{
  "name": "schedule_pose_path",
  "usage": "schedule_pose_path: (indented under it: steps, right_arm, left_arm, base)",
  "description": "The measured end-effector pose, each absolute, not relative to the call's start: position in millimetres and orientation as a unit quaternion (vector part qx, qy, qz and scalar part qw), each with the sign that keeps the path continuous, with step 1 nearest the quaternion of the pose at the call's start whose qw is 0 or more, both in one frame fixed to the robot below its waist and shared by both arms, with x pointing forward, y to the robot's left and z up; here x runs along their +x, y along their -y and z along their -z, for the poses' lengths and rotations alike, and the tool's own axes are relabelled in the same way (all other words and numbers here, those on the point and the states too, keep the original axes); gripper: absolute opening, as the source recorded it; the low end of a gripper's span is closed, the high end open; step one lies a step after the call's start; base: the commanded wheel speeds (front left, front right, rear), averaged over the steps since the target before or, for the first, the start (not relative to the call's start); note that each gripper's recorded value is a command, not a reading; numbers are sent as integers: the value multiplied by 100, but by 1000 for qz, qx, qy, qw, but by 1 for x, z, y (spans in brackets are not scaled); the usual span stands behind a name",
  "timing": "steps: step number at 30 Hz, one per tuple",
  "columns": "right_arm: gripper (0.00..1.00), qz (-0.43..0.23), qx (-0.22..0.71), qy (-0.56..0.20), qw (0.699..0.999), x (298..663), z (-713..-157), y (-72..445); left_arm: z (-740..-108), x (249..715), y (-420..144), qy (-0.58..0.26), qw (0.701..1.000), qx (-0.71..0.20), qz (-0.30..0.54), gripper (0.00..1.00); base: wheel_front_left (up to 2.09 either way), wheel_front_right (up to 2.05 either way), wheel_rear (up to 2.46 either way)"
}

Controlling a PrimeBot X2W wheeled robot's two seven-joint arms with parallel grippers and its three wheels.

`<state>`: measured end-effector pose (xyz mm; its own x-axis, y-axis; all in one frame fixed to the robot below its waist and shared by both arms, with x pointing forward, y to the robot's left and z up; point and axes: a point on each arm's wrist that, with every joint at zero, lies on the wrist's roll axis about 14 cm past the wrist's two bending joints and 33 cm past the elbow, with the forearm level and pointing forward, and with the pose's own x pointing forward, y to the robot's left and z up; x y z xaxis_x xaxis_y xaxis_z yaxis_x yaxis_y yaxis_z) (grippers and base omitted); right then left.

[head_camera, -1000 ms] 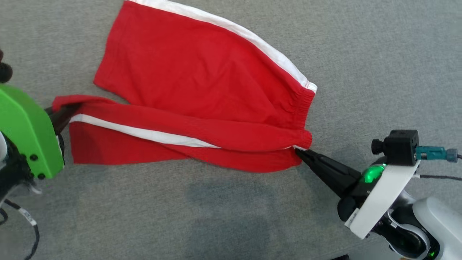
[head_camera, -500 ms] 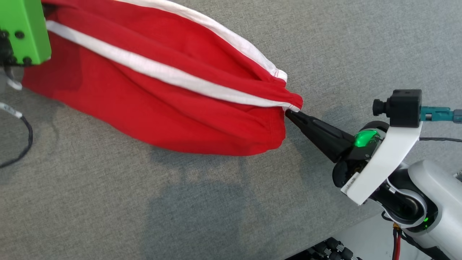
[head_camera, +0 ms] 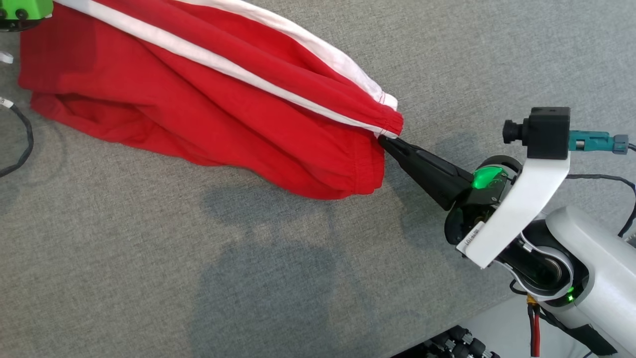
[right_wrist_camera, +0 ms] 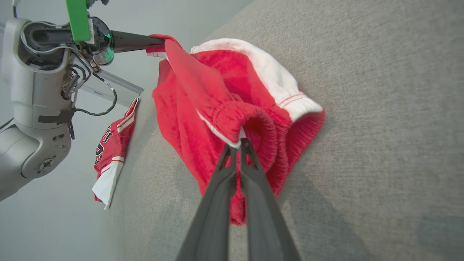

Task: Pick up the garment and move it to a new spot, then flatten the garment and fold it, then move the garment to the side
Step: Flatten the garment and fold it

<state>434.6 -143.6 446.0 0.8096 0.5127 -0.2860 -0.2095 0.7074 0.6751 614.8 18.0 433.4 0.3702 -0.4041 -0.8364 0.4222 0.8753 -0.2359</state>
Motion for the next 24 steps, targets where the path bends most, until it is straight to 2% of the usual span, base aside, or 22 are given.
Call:
schedule_pose_path:
  steps: [8,9,10,11,12,13,14,24]
  right_arm:
    - [0,-170,324,-226,903,441,-435,161]
    - [6,-169,322,-226,904,441,-435,162]
    - [20,-170,321,-225,904,441,-436,162]
    - [41,-169,322,-223,904,442,-436,162]
    - [92,-170,323,-220,905,442,-437,161]
    - [100,-170,321,-218,906,442,-438,162]
    - [100,-170,319,-215,907,442,-439,162]
    - [100,-152,293,-183,926,439,-453,185]
  left_arm:
    - [-413,620,-14,-510,824,5,246,0]
    - [-412,620,-14,-511,824,6,246,0]
    - [-411,620,-15,-512,823,9,246,0]
    - [-411,620,-15,-513,823,9,244,0]
    - [-411,620,-16,-513,823,10,243,10]
    - [-413,621,-16,-510,826,10,242,49]
    - [-414,621,-16,-509,826,9,242,100]
    - [-430,607,-13,-491,835,-10,250,100]
  base:
    - [0,0,0]
    - [0,0,0]
    - [0,0,0]
    - [0,0,0]
    - [0,0,0]
    - [0,0,0]
    - [0,0,0]
    - [0,0,0]
